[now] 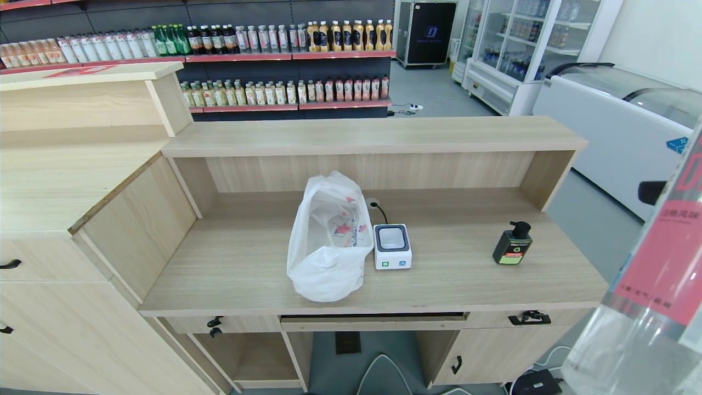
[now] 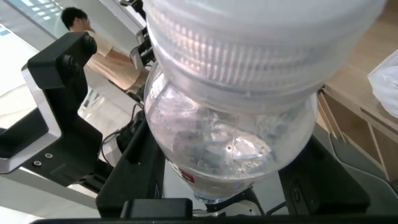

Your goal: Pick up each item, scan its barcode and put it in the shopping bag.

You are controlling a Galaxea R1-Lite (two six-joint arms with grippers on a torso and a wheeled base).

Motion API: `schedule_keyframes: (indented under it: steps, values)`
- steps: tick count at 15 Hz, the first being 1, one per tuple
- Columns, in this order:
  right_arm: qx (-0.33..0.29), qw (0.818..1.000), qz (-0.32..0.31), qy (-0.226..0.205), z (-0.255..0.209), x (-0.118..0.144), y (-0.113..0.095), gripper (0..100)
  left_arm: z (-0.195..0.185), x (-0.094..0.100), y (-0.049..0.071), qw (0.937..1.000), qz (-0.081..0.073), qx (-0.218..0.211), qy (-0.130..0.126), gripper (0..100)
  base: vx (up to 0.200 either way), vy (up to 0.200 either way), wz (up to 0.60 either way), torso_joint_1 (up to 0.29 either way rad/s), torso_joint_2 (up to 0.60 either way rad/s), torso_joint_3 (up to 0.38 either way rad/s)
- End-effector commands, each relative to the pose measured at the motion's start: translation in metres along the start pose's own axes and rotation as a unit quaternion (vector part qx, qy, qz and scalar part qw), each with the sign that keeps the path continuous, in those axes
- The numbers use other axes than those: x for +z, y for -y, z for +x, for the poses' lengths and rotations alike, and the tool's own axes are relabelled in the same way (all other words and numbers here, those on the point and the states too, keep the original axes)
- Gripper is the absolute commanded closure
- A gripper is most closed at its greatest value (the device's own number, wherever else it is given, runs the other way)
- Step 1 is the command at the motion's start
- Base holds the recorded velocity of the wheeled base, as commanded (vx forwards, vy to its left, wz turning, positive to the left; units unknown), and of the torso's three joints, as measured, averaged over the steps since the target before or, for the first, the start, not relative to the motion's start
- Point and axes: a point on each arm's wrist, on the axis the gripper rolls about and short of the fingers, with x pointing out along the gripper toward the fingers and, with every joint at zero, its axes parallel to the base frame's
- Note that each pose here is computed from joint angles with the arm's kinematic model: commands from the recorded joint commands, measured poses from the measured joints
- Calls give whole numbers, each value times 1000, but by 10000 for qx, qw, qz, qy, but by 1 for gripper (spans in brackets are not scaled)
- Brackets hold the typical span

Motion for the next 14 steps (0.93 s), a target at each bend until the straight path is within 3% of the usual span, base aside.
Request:
schedule_keyframes:
  steps: [1, 10, 12, 14]
  values:
    - [8, 10000, 5, -7, 0, 0, 0, 100, 0, 0, 0, 10000, 2, 5, -1, 0, 0, 0, 0, 0, 0, 0]
    - [-209, 9997, -32, 91, -2, 3, 5, 100, 0, 0, 0, 10000, 2, 5, -1, 0, 0, 0, 0, 0, 0, 0]
    - [-1961, 9774, -668, 420, 0, 5, 48, 100, 0, 0, 0, 10000, 2, 5, -1, 0, 0, 0, 0, 0, 0, 0]
    - [-3055, 9467, -835, 581, -5, 9, 76, 100, 0, 0, 0, 10000, 2, 5, -1, 0, 0, 0, 0, 0, 0, 0]
